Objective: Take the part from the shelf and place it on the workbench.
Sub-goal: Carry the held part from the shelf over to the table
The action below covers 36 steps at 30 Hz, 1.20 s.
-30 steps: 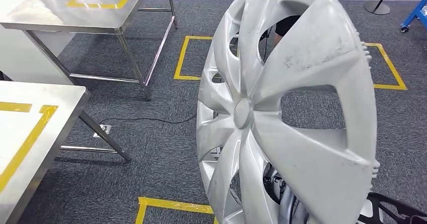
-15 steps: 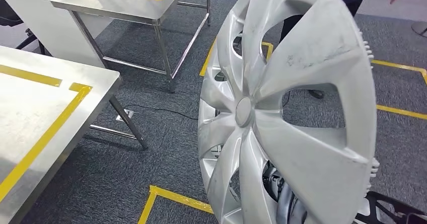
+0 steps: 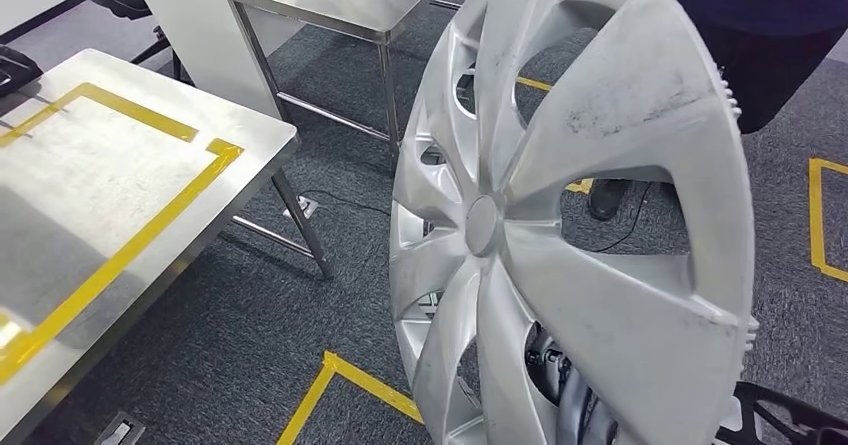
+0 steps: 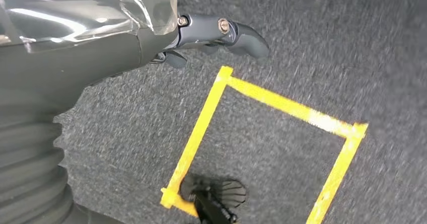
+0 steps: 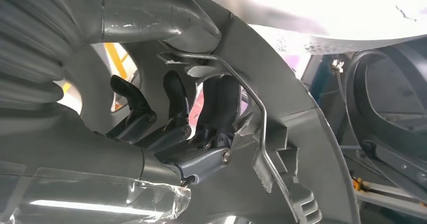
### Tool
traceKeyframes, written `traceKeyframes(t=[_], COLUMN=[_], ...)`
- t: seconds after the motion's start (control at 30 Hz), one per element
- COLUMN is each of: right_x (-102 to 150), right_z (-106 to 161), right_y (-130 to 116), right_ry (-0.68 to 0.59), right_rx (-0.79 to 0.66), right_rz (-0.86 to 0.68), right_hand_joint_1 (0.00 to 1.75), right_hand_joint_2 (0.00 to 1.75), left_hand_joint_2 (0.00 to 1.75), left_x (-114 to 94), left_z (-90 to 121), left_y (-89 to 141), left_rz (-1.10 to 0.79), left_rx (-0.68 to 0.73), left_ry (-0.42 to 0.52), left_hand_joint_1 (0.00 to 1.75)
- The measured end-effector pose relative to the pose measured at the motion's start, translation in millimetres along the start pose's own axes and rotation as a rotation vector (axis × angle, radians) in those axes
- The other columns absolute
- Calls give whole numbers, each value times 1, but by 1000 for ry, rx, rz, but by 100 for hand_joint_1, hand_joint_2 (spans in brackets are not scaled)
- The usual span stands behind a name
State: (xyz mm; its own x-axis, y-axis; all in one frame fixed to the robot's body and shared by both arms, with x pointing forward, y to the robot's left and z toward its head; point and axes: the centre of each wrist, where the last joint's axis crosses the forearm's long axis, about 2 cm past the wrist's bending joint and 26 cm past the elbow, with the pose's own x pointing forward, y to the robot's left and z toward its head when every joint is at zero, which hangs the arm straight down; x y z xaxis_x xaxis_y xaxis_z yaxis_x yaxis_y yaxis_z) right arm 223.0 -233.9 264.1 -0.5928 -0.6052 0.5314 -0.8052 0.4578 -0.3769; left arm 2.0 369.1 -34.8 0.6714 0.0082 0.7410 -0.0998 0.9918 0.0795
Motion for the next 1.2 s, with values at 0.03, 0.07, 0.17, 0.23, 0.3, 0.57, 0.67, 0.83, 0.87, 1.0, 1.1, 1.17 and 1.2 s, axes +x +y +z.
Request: traceKeyframes(t=[0.03,0.07,0.17,0.23,0.3,0.57,0.67,0.83,0.87,1.0,1.1,1.17,1.2], right_x=[0,0,0,-1,-1,0,0,0,0,0,0,0,0], right_z=[0,0,-1,-2,-3,-4,-3,-2,-2,-3,-2,-2,-2], right_y=[0,0,0,1,0,0,0,0,0,0,0,0,0], right_ry=[-1,-2,-6,-14,-24,-44,-29,-13,-12,-13,-11,-11,-12], right_rx=[0,-1,-2,-6,-10,-24,-21,-15,-15,-14,-16,-19,-19], right_rz=[0,-1,-4,-14,-26,-44,-36,-23,-22,-19,-14,-12,-11], right_hand_joint_1=[161,161,161,161,161,161,161,161,161,161,161,161,161], right_hand_joint_2=[175,175,175,175,175,175,175,175,175,175,175,175,175], left_hand_joint_2=[175,175,175,175,175,175,175,175,175,175,175,175,175], left_x=[1,1,2,1,1,4,6,7,7,3,4,4,4], left_z=[0,-1,-2,-1,1,1,-1,-2,-1,3,3,2,3], left_y=[0,0,-1,-1,1,3,1,-1,-1,0,0,-1,-1], left_rz=[1,2,5,5,1,-2,2,0,-1,-4,-7,-8,-8], left_rx=[2,4,3,3,7,18,14,12,13,14,12,10,9], left_ry=[-2,-4,-2,-2,-2,-7,-13,-15,-13,-3,-5,-5,-5], left_hand_joint_1=[0,0,0,0,0,0,0,0,0,0,0,0,0])
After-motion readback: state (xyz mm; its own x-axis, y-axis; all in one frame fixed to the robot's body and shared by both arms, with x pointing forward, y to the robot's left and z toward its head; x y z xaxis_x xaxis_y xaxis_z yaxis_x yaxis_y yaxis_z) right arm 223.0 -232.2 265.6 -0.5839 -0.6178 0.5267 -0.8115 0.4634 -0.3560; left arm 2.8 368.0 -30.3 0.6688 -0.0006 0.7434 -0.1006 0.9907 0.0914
